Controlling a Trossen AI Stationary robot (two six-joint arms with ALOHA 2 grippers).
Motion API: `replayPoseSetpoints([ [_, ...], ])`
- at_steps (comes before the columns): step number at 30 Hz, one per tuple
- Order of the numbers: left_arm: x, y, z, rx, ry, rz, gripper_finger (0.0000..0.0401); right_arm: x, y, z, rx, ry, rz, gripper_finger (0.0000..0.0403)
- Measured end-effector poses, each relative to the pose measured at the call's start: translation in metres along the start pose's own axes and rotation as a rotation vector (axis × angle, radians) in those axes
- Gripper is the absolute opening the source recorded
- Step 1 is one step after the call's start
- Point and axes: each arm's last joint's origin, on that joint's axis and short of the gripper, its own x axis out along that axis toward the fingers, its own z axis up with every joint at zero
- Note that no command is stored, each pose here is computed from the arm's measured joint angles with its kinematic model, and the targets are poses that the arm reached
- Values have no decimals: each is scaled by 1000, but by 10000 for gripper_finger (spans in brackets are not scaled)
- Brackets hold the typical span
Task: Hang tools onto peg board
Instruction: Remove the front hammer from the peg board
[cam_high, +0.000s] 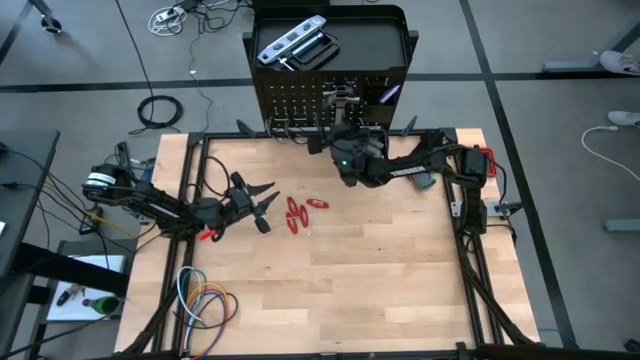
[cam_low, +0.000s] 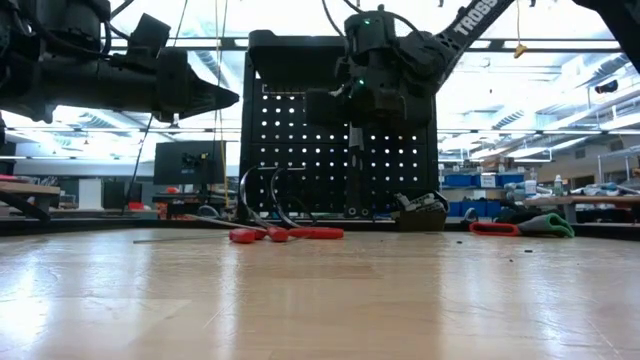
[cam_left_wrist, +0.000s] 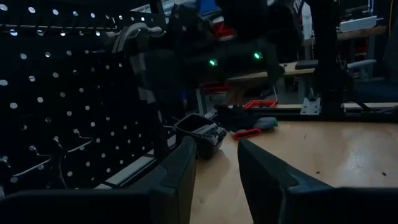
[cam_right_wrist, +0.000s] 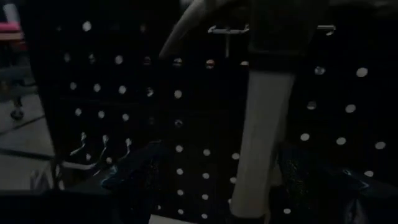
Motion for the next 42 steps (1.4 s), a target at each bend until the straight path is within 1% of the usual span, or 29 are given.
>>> replayPoseSetpoints([
  [4, 0, 0, -1, 5, 6, -1, 122, 5, 1, 7, 36, -5, -10, 313],
  [11, 0, 0, -1, 8, 8, -2, 122, 15, -7, -3, 39, 52, -46, 311],
  [16, 0, 0, -1, 28, 8, -2, 122, 25, -14, -6, 35, 76, -60, 297],
  [20, 0, 0, -1, 34, 8, -2, 122, 35, -20, -6, 15, 92, -29, 280],
  [23, 0, 0, -1, 34, 8, -2, 122, 38, -21, -6, 17, 100, -6, 259],
  [26, 0, 0, -1, 34, 8, -2, 122, 37, -21, -6, 16, 100, -7, 230],
  [36, 0, 0, -1, 40, 12, -3, 122, 27, -15, -8, -20, 101, -9, 94],
  [37, 0, 0, -1, 40, 12, -3, 122, 26, -14, -8, -30, 102, -8, 89],
  [42, -1, 0, -3, 43, 15, -4, 122, 19, -10, -9, -23, 100, -11, 89],
])
